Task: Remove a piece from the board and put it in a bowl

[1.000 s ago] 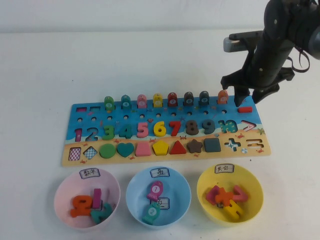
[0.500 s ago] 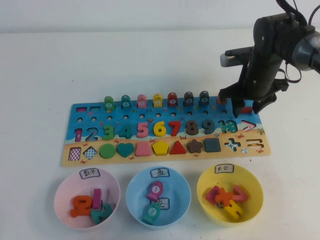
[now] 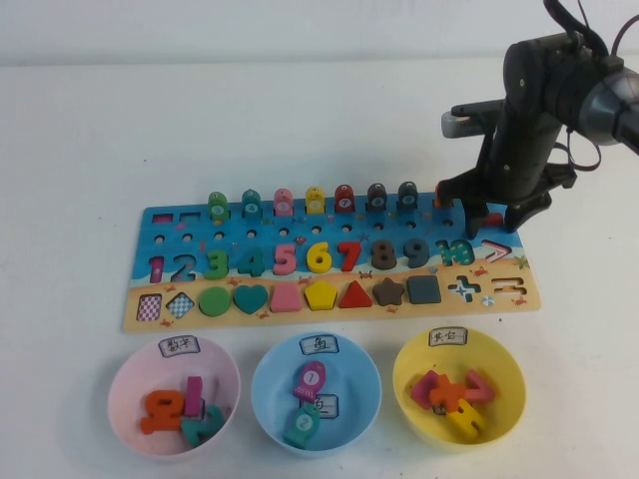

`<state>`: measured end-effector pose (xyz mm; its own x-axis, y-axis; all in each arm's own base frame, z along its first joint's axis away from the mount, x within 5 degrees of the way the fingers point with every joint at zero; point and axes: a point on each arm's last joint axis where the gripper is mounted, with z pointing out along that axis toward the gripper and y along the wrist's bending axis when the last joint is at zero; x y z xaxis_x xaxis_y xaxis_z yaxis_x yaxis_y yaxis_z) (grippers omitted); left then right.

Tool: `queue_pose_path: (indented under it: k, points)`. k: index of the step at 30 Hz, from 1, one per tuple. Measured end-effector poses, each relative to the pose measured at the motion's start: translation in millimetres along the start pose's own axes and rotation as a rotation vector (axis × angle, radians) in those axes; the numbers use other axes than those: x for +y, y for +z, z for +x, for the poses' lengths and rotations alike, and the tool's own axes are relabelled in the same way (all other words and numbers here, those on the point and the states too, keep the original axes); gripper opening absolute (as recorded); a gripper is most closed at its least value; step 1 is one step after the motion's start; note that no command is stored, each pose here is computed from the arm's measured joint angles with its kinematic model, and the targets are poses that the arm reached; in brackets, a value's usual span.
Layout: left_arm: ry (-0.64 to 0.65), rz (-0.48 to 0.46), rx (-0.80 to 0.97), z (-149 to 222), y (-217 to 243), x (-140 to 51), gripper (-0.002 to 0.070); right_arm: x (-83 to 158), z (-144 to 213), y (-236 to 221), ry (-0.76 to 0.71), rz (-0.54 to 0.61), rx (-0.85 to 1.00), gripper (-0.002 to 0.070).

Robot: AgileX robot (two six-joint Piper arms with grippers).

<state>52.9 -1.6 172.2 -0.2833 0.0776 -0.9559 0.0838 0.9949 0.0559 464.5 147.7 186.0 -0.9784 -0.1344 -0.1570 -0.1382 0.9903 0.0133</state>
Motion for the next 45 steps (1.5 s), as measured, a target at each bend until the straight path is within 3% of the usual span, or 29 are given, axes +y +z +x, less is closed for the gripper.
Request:
queue_pose_path:
  k: [22, 45]
  points:
    - [0.0, 0.0, 0.0, 0.0, 0.0, 0.0, -0.0003, 0.8, -3.9, -4.0, 0.084, -0.006, -0.022, 0.0393]
    - [0.0, 0.0, 0.0, 0.0, 0.0, 0.0, -0.0003, 0.7, -8.3, 0.5, -0.039, 0.004, -0.028, 0.039]
